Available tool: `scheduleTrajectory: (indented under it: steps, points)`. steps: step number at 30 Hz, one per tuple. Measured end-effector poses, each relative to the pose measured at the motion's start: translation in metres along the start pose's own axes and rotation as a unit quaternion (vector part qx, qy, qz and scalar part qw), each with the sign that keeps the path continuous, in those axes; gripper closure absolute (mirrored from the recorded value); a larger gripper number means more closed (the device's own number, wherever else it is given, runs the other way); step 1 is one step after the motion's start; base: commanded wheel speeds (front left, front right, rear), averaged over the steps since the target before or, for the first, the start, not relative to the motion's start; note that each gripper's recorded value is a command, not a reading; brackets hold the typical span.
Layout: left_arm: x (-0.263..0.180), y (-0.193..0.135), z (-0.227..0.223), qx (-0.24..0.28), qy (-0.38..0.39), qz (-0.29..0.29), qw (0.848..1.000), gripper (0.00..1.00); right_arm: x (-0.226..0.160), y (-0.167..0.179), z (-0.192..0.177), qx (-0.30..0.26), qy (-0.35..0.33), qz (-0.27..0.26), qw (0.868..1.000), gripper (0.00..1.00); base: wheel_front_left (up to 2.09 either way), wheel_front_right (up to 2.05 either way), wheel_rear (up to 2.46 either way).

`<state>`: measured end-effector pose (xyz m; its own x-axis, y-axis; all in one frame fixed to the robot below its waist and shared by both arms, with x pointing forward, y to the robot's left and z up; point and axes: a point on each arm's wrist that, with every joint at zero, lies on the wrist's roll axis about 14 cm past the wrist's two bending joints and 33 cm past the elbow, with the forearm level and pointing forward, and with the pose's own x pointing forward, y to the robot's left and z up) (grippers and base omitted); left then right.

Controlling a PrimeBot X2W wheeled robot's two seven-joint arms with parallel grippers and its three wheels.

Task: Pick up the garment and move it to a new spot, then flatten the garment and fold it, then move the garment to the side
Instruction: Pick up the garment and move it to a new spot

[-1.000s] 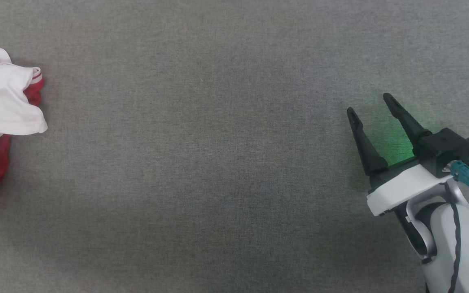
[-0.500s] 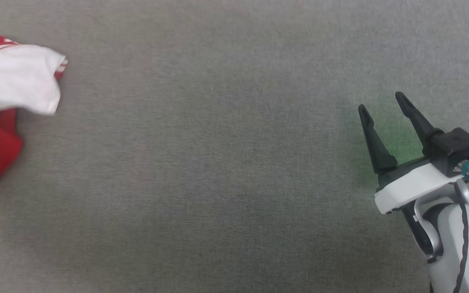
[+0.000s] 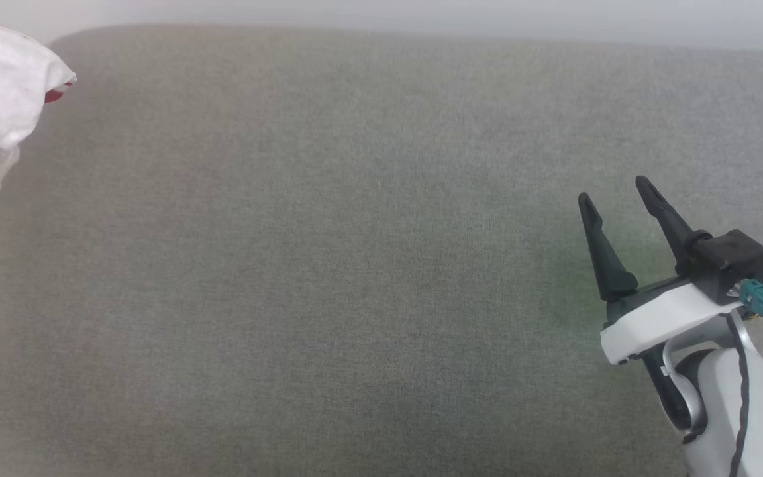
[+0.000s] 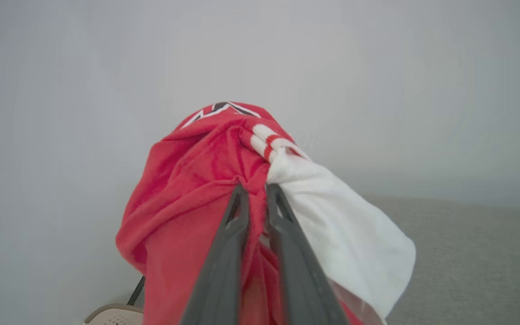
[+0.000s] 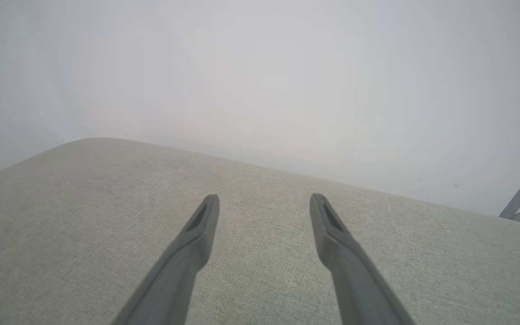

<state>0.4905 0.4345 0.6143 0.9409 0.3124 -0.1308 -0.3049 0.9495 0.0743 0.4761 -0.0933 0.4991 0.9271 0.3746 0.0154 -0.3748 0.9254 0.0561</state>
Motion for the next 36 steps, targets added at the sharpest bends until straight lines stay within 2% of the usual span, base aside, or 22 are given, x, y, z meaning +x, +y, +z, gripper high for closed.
scheduleTrajectory:
  steps: [4, 11, 21, 30, 34, 36]
  points:
    - [-0.012, -0.007, 0.026, 0.008, -0.014, -0.018, 1.0, 1.0, -0.003, 0.003, 0.011, 0.001, -0.015, 0.001, 1.0, 0.0, 0.0, 0.0, 0.0]
    - [-0.022, -0.05, 0.039, 0.019, -0.01, -0.067, 0.997, 1.0, -0.018, -0.023, 0.024, -0.007, -0.032, -0.038, 0.999, 0.0, 0.0, 0.0, 0.0]
    - [-0.028, -0.158, 0.028, 0.025, 0.008, -0.187, 0.982, 1.0, -0.058, -0.085, 0.029, -0.024, -0.037, -0.132, 0.99, 0.0, 0.0, 0.0, 0.0]
    - [-0.036, -0.266, -0.006, 0.027, 0.054, -0.303, 0.951, 1.0, -0.1, -0.124, 0.024, -0.028, -0.032, -0.21, 0.977, 0.0, 0.0, 0.0, 0.0]
    - [-0.049, -0.307, -0.027, 0.028, 0.081, -0.353, 0.932, 1.0, -0.115, -0.134, 0.018, -0.026, -0.025, -0.236, 0.971, 0.0, 0.0, 0.0, 0.0]
    - [-0.063, -0.334, -0.048, 0.033, 0.107, -0.387, 0.915, 1.0, -0.122, -0.137, 0.014, -0.024, -0.02, -0.247, 0.969, 0.0, 0.0, 0.0, 0.0]
